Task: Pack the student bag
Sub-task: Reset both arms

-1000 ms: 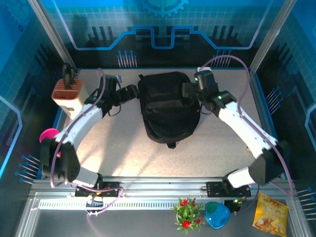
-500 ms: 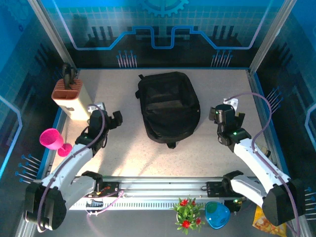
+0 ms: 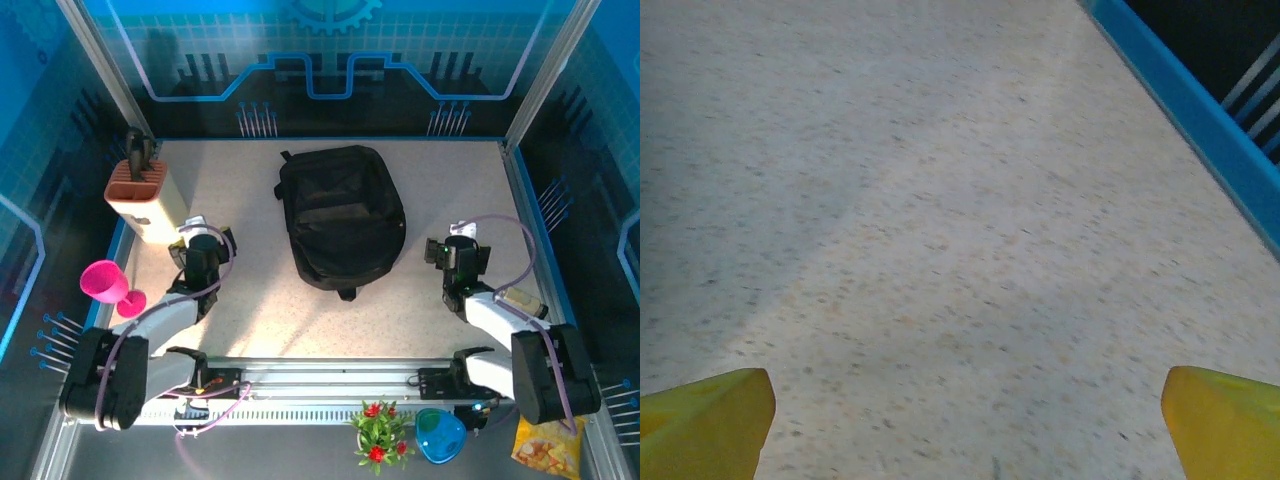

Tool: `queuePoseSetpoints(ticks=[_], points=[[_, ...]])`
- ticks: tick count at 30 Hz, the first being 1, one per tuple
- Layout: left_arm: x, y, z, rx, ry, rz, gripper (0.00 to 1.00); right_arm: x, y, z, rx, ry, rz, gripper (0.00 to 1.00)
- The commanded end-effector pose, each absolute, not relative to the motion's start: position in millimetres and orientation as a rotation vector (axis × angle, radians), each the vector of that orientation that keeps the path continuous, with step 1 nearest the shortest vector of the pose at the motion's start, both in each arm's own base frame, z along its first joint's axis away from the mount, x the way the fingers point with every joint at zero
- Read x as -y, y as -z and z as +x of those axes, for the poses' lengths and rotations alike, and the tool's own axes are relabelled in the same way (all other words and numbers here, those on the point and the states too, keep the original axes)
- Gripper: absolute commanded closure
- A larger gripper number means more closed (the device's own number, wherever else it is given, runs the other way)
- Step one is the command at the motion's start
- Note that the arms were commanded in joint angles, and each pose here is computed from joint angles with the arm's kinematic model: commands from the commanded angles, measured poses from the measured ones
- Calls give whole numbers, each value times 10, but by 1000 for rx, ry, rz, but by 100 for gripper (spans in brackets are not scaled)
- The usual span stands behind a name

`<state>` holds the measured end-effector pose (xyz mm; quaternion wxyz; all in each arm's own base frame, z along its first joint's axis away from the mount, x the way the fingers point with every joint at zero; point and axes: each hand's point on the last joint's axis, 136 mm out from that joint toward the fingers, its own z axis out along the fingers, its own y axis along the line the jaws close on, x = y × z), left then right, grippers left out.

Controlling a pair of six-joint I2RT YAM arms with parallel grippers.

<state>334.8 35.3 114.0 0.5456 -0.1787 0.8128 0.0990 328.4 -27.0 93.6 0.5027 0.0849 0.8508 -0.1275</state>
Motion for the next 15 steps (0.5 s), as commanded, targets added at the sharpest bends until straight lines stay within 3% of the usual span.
queuePoseSetpoints(ticks=[1, 15], points=[[-273, -1241, 3515, -1846, -139, -342, 1, 129, -1345, 3541, -1840, 206, 119, 0], [-1, -1092, 3899, -1857, 35, -102, 1, 90, -1241, 3720, -1762, 167, 96, 0]])
